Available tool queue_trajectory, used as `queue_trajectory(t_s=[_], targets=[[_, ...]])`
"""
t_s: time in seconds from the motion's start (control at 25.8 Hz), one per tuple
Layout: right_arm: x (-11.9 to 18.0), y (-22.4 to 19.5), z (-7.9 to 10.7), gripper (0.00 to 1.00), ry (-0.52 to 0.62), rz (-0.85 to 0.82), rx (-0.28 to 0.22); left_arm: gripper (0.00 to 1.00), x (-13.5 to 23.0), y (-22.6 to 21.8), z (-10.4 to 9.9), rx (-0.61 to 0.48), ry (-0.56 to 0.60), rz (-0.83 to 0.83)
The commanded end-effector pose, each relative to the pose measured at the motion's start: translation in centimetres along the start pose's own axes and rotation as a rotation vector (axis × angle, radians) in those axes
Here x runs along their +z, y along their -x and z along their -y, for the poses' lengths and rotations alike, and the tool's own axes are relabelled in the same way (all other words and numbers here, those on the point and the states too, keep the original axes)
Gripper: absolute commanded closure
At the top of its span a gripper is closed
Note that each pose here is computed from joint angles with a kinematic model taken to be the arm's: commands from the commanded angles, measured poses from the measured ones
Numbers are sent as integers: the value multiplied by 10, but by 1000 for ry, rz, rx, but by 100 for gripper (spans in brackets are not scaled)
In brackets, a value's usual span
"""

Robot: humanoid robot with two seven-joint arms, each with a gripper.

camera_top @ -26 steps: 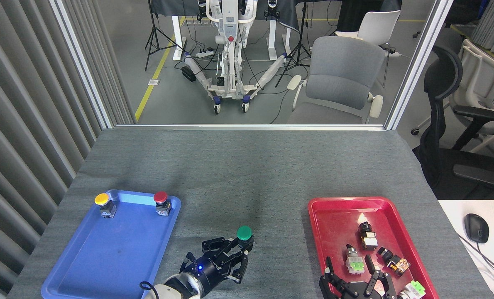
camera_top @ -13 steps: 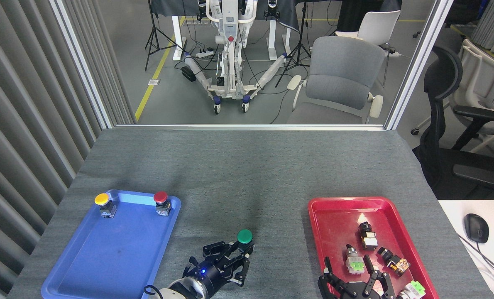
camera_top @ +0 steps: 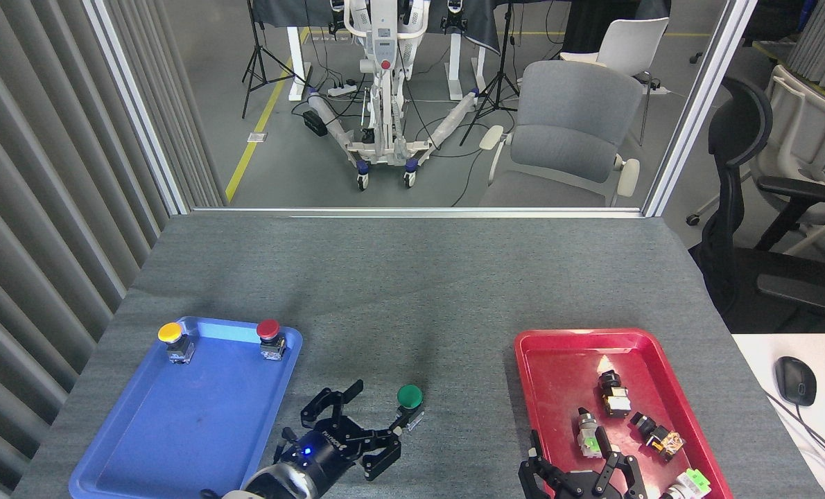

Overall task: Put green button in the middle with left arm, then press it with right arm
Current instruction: 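Release the button, withdraw left gripper, raise right gripper toward it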

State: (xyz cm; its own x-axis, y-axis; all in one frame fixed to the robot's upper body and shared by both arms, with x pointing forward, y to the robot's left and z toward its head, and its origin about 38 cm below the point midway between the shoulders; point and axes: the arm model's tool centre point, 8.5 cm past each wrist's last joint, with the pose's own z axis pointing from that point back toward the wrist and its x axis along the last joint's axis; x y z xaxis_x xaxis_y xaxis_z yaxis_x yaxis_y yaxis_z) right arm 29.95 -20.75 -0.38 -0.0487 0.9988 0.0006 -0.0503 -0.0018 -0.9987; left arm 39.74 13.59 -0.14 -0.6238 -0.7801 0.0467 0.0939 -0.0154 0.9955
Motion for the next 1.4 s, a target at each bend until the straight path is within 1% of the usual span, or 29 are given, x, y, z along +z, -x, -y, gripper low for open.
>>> queue_trajectory(t_s=[0.0,0.08,0.16,0.19,0.23,0.27,0.31,0.35,0.47,0.54,0.66,0.78,0.85,0.89,1.01,1.16,1.28,1.36], targets=[[-4,-18,0,1,2,40,-8,1,53,41,-24,43,-94,-88],[-7,-30,2,1,8,52,-17,1,81,64,-37,68,-137,-149],[-13,-41,6,3,19,67,-24,1,104,84,-50,57,-178,-219],[-15,-46,2,4,8,80,-22,1,116,94,-54,48,-193,-271],[-19,-53,0,7,2,97,-20,1,129,105,-55,40,-202,-337],[-25,-60,1,12,3,111,-13,1,141,118,-55,30,-212,-417],[-31,-66,3,17,8,117,-4,1,150,129,-53,26,-215,-485],[-36,-72,5,18,14,117,7,1,156,135,-48,25,-211,-523],[-45,-91,11,27,31,166,22,1,159,138,-48,15,-223,-536],[-47,-103,12,39,35,193,20,1,160,139,-49,19,-223,-537],[-52,-119,10,63,25,228,28,1,164,141,-48,17,-216,-535],[-58,-134,4,86,8,273,48,1,165,143,-48,17,-212,-526],[-63,-143,3,98,2,301,64,1,165,144,-48,17,-211,-530],[-65,-147,3,100,2,310,68,1,166,145,-49,14,-211,-536],[-72,-159,7,100,4,328,68,1,176,156,-56,1,-229,-564],[-82,-176,11,100,-2,338,53,1,184,165,-61,-4,-243,-594],[-89,-185,7,100,-28,347,55,1,186,167,-63,-8,-248,-601],[-90,-191,3,100,-45,350,52,1,193,172,-68,-13,-262,-621]])
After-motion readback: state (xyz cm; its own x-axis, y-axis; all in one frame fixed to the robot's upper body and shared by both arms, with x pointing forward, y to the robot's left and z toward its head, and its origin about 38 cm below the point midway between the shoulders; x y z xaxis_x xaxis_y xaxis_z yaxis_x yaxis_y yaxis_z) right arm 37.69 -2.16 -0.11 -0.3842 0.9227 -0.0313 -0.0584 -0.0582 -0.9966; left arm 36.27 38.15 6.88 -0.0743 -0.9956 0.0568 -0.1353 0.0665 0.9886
